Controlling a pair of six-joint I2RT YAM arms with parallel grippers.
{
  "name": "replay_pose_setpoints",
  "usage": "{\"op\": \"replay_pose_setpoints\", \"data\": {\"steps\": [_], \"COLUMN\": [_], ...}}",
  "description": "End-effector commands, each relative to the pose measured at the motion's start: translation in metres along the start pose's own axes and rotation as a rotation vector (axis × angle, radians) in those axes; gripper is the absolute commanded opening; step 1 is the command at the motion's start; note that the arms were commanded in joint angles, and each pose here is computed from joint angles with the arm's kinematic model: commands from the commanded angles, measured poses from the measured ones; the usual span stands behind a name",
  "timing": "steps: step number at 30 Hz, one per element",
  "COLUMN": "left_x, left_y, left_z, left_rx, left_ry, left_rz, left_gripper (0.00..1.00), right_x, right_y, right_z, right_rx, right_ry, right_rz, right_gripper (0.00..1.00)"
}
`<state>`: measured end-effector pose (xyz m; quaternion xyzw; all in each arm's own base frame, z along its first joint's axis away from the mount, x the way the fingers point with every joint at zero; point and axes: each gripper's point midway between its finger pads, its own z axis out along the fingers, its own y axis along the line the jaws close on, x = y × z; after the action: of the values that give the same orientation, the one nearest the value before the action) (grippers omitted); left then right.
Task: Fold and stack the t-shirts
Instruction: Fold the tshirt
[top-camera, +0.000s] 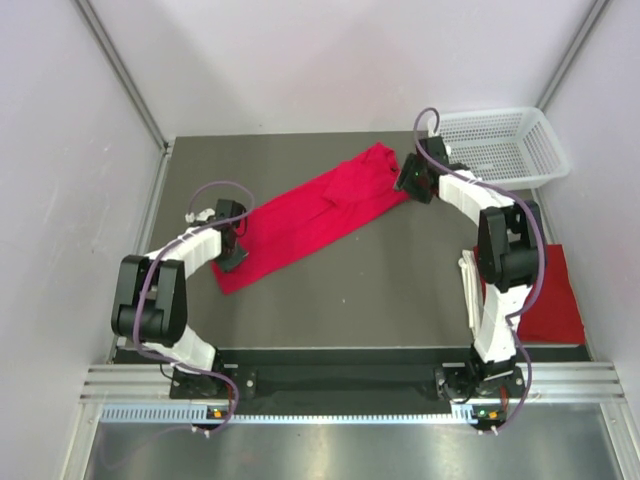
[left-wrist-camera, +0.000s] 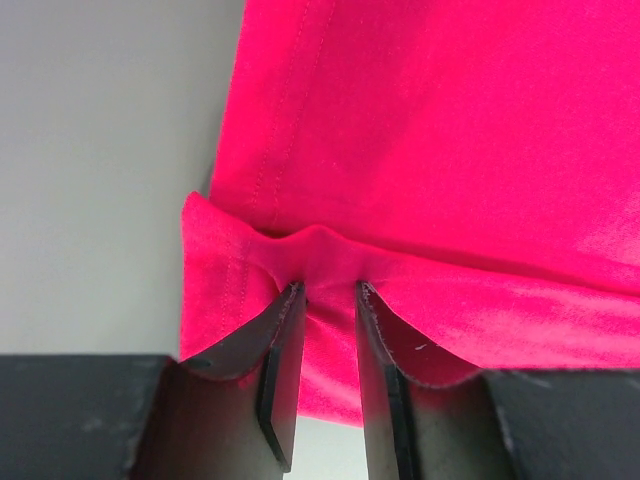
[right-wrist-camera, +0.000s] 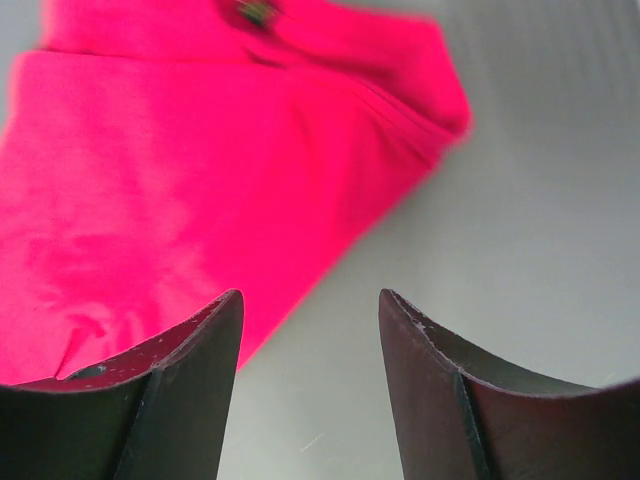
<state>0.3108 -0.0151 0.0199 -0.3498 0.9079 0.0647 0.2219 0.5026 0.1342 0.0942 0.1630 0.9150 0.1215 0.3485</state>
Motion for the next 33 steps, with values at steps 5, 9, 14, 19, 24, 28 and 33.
{"op": "replay_pose_setpoints", "data": {"steps": [5,9,14,19,24,28,33], "left_x": [0.034,0.03,0.01,-0.014,-0.024,-0.03,-0.038], "left_y": [0.056,0.054,0.037,0.021,-0.007,-0.03,-0.04], "left_z": [-0.008,-0.017,-0.037,-0.058,-0.073,-0.088,-0.097], "left_rx": [-0.162,-0.147,-0.064,0.008,0.145,0.239,0.296], "left_ry": [0.069,0.05,0.005,-0.051,-0.064,-0.089,-0.122], "left_rz": [-0.016,-0.035,-0.062,-0.058,0.012,0.065,0.066], "left_gripper": [0.33,0.33,0.33,0.34,0.34,0.35,0.36], "right_x": [-0.006,-0.001,0.007,0.007,-0.002,-0.009,-0.013], "right_y": [-0.004,-0.01,-0.018,-0.025,-0.025,-0.027,-0.031], "right_z": [-0.001,0.006,0.023,0.038,0.054,0.067,0.085], "right_rx": [0.005,0.019,0.049,0.078,0.09,0.106,0.128], "right_ry": [-0.108,-0.127,-0.128,-0.143,-0.154,-0.149,-0.15], "right_rz": [0.269,0.324,0.359,0.358,0.337,0.305,0.28], "right_gripper": [0.57,0.57,0.56,0.39,0.18,0.07,0.0]}}
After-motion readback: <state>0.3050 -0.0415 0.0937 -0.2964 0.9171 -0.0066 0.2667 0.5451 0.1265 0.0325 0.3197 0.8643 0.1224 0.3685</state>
